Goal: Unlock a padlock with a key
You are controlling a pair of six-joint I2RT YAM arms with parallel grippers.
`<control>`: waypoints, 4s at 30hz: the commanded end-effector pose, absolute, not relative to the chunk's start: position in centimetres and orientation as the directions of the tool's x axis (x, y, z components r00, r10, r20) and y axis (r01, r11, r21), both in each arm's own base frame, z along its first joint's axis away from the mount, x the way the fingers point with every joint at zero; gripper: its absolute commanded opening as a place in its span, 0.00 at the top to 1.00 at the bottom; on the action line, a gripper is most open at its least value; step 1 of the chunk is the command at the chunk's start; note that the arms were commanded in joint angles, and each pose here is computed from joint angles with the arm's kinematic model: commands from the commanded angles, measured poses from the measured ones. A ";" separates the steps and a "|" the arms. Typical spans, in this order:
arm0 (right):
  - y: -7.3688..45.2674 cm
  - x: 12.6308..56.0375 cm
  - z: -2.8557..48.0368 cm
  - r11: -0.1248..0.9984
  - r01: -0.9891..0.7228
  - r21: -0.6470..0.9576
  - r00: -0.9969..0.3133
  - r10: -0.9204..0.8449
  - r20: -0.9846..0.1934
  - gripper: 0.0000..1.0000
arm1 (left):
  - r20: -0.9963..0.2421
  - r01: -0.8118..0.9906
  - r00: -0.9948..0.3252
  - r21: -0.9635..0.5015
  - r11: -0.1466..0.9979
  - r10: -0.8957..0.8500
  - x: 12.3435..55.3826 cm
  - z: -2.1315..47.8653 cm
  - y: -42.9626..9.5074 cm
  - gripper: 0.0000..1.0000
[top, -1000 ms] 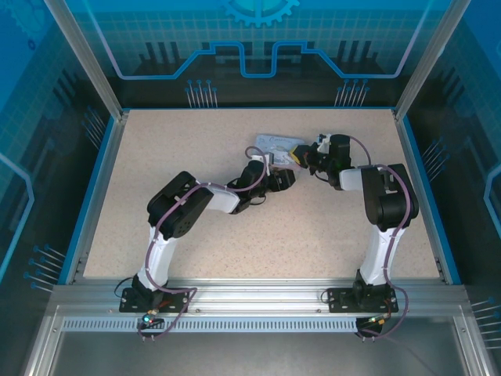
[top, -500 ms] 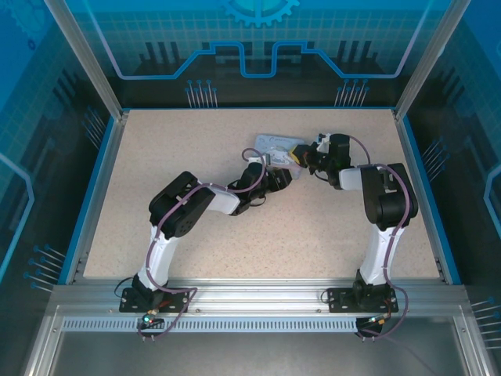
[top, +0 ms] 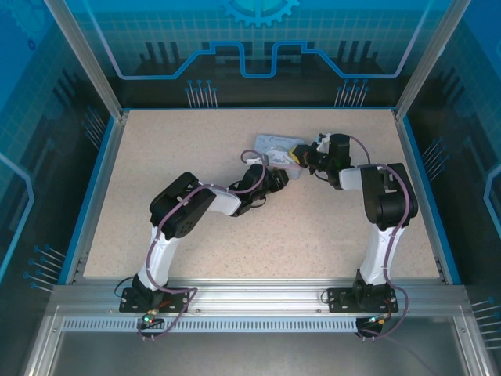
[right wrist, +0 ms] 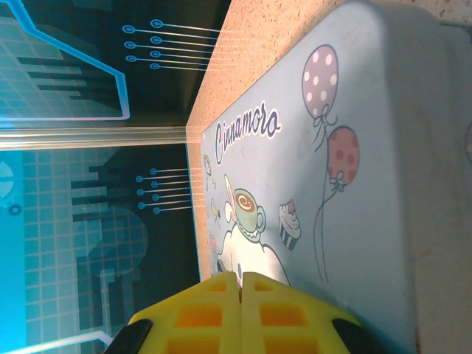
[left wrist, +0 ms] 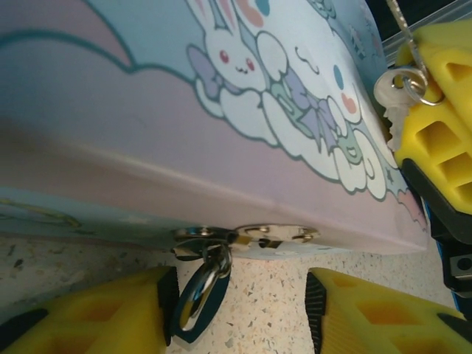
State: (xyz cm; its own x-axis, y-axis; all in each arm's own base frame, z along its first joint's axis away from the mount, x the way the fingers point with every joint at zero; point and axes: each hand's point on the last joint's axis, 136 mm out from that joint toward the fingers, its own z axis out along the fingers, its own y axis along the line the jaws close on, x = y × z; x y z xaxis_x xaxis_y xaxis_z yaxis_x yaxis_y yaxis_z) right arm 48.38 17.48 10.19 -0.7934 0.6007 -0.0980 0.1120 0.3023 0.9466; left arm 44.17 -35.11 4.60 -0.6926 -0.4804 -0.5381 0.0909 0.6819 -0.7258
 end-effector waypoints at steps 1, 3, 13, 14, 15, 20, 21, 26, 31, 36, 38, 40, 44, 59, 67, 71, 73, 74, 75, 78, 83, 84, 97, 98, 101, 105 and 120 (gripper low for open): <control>17.5 48.2 8.0 0.322 0.154 0.934 -0.806 0.588 -0.070 1.00 | -0.521 0.014 -0.714 -0.679 0.734 -0.468 43.4 1.1 -34.0 0.52; 17.4 48.2 8.0 0.322 0.154 0.934 -0.805 0.589 -0.070 1.00 | -0.519 0.010 -0.715 -0.678 0.735 -0.468 43.4 0.9 -33.9 0.54; 17.4 48.3 7.7 0.321 0.160 0.934 -0.806 0.589 -0.064 1.00 | -0.517 -0.002 -0.715 -0.672 0.741 -0.471 43.6 0.3 -33.9 0.63; 17.4 48.3 7.8 0.321 0.158 0.934 -0.806 0.589 -0.066 1.00 | -0.518 -0.001 -0.716 -0.669 0.743 -0.468 43.5 0.2 -33.9 0.63; 17.4 48.3 7.7 0.320 0.161 0.934 -0.805 0.590 -0.064 1.00 | -0.518 -0.002 -0.716 -0.669 0.744 -0.468 43.5 0.1 -33.8 0.64; 17.4 48.3 7.7 0.320 0.161 0.933 -0.805 0.590 -0.063 1.00 | -0.519 -0.002 -0.717 -0.666 0.746 -0.466 43.5 0.0 -33.8 0.70; 17.4 48.3 7.6 0.320 0.162 0.933 -0.805 0.589 -0.063 1.00 | -0.519 -0.003 -0.717 -0.666 0.746 -0.466 43.6 0.0 -33.8 0.70; 17.4 48.2 7.7 0.320 0.159 0.934 -0.806 0.588 -0.064 1.00 | -0.520 -0.004 -0.717 -0.662 0.750 -0.463 43.6 -0.1 -33.8 0.74; 17.3 48.2 7.6 0.319 0.162 0.934 -0.806 0.588 -0.061 1.00 | -0.520 -0.005 -0.718 -0.662 0.750 -0.464 43.7 -0.2 -33.8 0.82; 17.4 48.2 7.6 0.320 0.160 0.934 -0.807 0.587 -0.063 1.00 | -0.516 -0.008 -0.719 -0.664 0.748 -0.466 43.6 -0.2 -33.8 0.90; 17.4 48.2 7.6 0.321 0.158 0.934 -0.808 0.585 -0.064 1.00 | -0.512 -0.009 -0.721 -0.666 0.746 -0.466 43.5 -0.1 -33.7 0.95; 17.4 48.2 7.7 0.321 0.153 0.935 -0.809 0.583 -0.068 1.00 | -0.503 -0.011 -0.728 -0.670 0.743 -0.465 43.4 0.2 -33.6 1.00; 17.6 48.5 9.1 0.309 0.103 0.945 -0.810 0.578 -0.101 1.00 | -0.470 -0.013 -0.755 -0.687 0.727 -0.458 42.9 1.2 -33.5 1.00; 20.9 45.4 22.6 0.306 -0.104 0.946 -0.824 0.506 -0.255 1.00 | -0.266 -0.148 -0.803 -0.778 0.611 -0.533 39.6 5.2 -30.6 1.00; 22.1 38.8 20.3 0.326 -0.059 0.944 -0.848 0.483 -0.220 1.00 | -0.250 -0.196 -0.782 -0.771 0.606 -0.571 37.6 5.3 -27.5 1.00; 22.8 35.5 18.9 0.344 -0.048 0.938 -0.860 0.463 -0.214 1.00 | -0.220 -0.232 -0.769 -0.778 0.584 -0.600 36.5 5.0 -26.4 1.00; 23.0 34.0 18.4 0.352 -0.045 0.935 -0.865 0.455 -0.212 1.00 | -0.192 -0.237 -0.773 -0.797 0.556 -0.605 36.2 5.4 -26.6 1.00; 23.1 33.3 18.2 0.356 -0.044 0.933 -0.865 0.453 -0.214 1.00 | -0.175 -0.239 -0.776 -0.807 0.540 -0.606 36.0 5.6 -26.8 1.00; 23.1 32.5 18.0 0.362 -0.043 0.931 -0.866 0.451 -0.215 1.00 | -0.158 -0.240 -0.780 -0.819 0.522 -0.605 35.9 5.9 -27.2 1.00; 22.6 30.7 17.0 0.381 -0.015 0.925 -0.864 0.461 -0.204 1.00 | -0.116 -0.225 -0.790 -0.859 0.461 -0.602 36.1 7.3 -28.2 1.00; 21.4 28.6 15.3 0.396 0.040 0.917 -0.852 0.493 -0.176 1.00 | -0.057 -0.189 -0.811 -0.917 0.352 -0.583 36.7 9.5 -30.1 1.00; 21.2 28.3 15.0 0.396 0.050 0.917 -0.850 0.499 -0.169 1.00 | -0.039 -0.183 -0.818 -0.928 0.324 -0.574 36.7 9.8 -30.6 1.00; 20.1 28.2 12.0 0.356 0.139 0.924 -0.815 0.571 -0.097 1.00 | 0.019 -0.140 -0.790 -0.979 0.150 -0.613 37.4 11.2 -30.9 1.00; 20.3 28.5 11.9 0.346 0.143 0.927 -0.815 0.573 -0.089 1.00 | 0.019 -0.137 -0.777 -0.981 0.138 -0.630 37.5 11.3 -30.6 1.00; 20.7 29.2 11.7 0.317 0.154 0.936 -0.812 0.581 -0.063 1.00 | 0.018 -0.114 -0.756 -0.988 0.105 -0.654 37.6 12.0 -30.1 1.00; 20.9 29.9 11.4 0.298 0.172 0.939 -0.804 0.594 -0.041 1.00 | 0.016 -0.112 -0.753 -0.988 0.104 -0.658 37.5 12.0 -30.0 1.00; 21.1 32.0 12.6 0.240 0.174 0.955 -0.751 0.660 -0.028 1.00 | 0.053 -0.114 -0.742 -0.992 0.048 -0.668 37.4 12.9 -30.9 1.00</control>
State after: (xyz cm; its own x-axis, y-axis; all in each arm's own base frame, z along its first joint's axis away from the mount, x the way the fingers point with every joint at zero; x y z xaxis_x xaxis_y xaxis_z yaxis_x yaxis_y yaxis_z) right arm 30.91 20.47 11.07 -0.7623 0.6471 -0.0105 0.2120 0.2651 0.9406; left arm 36.95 -30.47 10.26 -0.7471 -0.6617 0.0630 -0.1891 0.1208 -0.9745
